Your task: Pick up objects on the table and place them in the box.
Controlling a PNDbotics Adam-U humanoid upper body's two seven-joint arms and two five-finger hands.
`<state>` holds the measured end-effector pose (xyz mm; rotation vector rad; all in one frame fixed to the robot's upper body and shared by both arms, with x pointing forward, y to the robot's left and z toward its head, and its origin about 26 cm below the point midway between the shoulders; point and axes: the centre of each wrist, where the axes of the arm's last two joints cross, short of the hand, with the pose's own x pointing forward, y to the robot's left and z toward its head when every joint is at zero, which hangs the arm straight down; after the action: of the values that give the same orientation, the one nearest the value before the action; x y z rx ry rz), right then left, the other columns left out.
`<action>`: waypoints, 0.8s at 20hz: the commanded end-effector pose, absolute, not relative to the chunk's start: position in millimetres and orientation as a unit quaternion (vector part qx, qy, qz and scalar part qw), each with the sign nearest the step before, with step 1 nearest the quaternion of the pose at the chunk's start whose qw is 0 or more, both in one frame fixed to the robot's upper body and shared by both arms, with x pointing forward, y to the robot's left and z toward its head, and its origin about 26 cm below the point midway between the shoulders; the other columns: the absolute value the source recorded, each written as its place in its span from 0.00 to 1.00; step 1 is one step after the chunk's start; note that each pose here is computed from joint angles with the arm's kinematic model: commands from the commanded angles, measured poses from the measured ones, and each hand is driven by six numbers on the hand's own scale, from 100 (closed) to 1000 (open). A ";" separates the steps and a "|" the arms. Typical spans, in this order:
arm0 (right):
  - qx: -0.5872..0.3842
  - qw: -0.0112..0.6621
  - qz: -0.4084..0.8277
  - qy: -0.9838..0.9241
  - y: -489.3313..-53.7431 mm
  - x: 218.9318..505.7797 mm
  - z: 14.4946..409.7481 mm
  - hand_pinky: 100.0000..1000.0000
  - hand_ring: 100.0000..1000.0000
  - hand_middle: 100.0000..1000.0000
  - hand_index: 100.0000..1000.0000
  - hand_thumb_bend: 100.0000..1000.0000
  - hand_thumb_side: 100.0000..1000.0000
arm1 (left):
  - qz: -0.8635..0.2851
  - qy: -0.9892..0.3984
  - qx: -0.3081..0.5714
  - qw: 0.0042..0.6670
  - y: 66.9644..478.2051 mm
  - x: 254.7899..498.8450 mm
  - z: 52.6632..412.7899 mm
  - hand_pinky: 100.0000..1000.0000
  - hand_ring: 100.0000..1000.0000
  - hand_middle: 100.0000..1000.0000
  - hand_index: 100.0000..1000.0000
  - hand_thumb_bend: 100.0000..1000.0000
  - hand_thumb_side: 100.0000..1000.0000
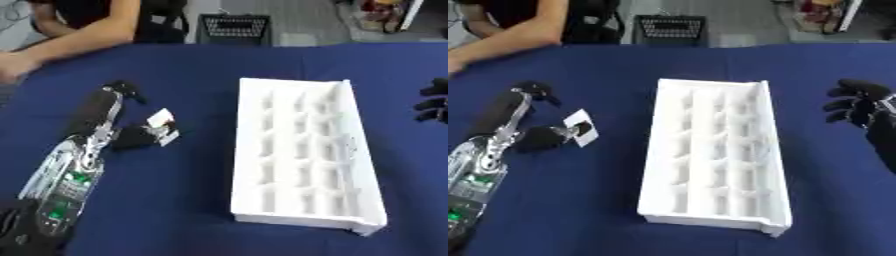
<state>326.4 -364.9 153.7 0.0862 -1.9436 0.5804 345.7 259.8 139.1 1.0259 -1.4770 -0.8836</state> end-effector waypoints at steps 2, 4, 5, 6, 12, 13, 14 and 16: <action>0.029 0.517 0.251 -0.818 -366.0 326.9 163.2 0.62 0.67 0.70 0.85 0.00 0.92 | -0.370 -0.619 0.441 0.535 262.7 354.2 145.3 0.93 0.78 0.79 0.65 0.79 0.48; 0.030 0.517 0.251 -0.818 -365.7 327.0 163.2 0.62 0.67 0.70 0.85 0.00 0.92 | -0.372 -0.615 0.440 0.538 262.1 358.3 143.0 0.93 0.78 0.79 0.65 0.78 0.48; 0.030 0.517 0.251 -0.818 -365.5 327.0 163.2 0.62 0.67 0.70 0.85 0.00 0.92 | -0.374 -0.613 0.439 0.540 261.7 360.4 141.5 0.93 0.78 0.79 0.65 0.79 0.48; 0.030 0.517 0.251 -0.818 -365.5 327.0 163.2 0.62 0.67 0.70 0.85 0.00 0.92 | -0.376 -0.612 0.438 0.541 261.6 362.1 140.1 0.93 0.78 0.79 0.66 0.79 0.48; 0.032 0.516 0.252 -0.818 -364.7 327.4 163.5 0.62 0.67 0.70 0.85 0.00 0.92 | -0.385 -0.601 0.433 0.550 261.7 371.1 131.4 0.93 0.78 0.79 0.66 0.79 0.48; 0.032 0.516 0.252 -0.818 -364.6 327.5 163.5 0.62 0.67 0.70 0.85 0.00 0.92 | -0.387 -0.598 0.433 0.552 262.2 372.3 130.0 0.93 0.78 0.79 0.66 0.79 0.48; 0.032 0.516 0.252 -0.818 -364.6 327.5 163.5 0.62 0.67 0.70 0.85 0.00 0.92 | -0.388 -0.596 0.433 0.554 262.7 373.4 128.6 0.93 0.78 0.79 0.66 0.79 0.48; 0.032 0.516 0.253 -0.818 -364.4 327.5 163.4 0.62 0.67 0.70 0.85 0.00 0.92 | -0.393 -0.589 0.433 0.558 264.7 375.0 125.2 0.93 0.78 0.79 0.65 0.79 0.48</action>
<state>326.6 -364.0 153.2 0.0899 -1.9412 0.5836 372.2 263.0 116.6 0.9962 -1.3733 -0.9225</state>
